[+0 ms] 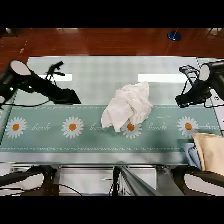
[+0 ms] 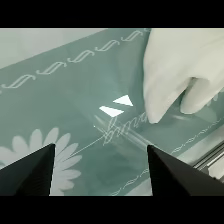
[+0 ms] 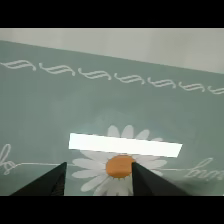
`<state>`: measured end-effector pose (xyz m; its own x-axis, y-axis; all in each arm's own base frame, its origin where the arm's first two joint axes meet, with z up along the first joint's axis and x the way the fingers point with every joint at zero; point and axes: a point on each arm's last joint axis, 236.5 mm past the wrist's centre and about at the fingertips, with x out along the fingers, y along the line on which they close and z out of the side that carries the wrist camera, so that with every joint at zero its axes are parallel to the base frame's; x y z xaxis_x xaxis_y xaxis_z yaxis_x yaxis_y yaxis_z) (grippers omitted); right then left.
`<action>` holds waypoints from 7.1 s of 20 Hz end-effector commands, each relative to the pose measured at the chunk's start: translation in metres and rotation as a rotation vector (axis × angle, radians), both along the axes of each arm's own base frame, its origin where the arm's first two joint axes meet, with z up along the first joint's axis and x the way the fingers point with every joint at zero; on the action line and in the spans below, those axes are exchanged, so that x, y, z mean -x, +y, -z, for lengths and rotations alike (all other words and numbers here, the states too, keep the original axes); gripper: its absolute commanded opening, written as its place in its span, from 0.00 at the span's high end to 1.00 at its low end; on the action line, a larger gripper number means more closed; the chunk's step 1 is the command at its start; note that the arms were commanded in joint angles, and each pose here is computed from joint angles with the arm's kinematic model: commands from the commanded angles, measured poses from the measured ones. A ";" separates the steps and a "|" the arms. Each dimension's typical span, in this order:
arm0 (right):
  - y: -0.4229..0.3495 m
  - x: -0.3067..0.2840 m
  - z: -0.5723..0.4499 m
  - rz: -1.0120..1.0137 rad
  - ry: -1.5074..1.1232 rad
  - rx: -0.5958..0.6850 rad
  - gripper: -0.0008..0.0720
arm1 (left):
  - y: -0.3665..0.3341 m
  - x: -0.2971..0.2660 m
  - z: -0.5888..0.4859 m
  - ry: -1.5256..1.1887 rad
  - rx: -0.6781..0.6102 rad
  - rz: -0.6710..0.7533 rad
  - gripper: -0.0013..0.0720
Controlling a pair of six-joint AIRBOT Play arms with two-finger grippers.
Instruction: Fold the shirts.
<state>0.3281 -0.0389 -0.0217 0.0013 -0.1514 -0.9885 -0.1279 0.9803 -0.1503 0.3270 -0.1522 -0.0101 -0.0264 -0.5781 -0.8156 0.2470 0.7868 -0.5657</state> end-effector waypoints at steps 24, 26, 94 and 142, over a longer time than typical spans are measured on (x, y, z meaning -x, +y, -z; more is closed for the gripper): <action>0.104 -0.045 -0.039 0.081 -0.236 -0.834 0.35 | -0.161 0.046 0.068 0.040 0.324 0.251 0.94; 0.108 -0.043 -0.019 0.117 -0.211 -0.859 0.31 | -0.159 0.049 0.065 0.057 0.334 0.259 0.94; 0.117 0.007 -0.078 0.101 -0.446 -0.534 0.96 | -0.039 0.055 -0.073 -0.501 0.142 -0.211 0.95; 0.076 0.189 0.044 0.701 0.041 -0.626 0.29 | -0.051 0.068 0.066 -0.216 -0.022 0.050 0.94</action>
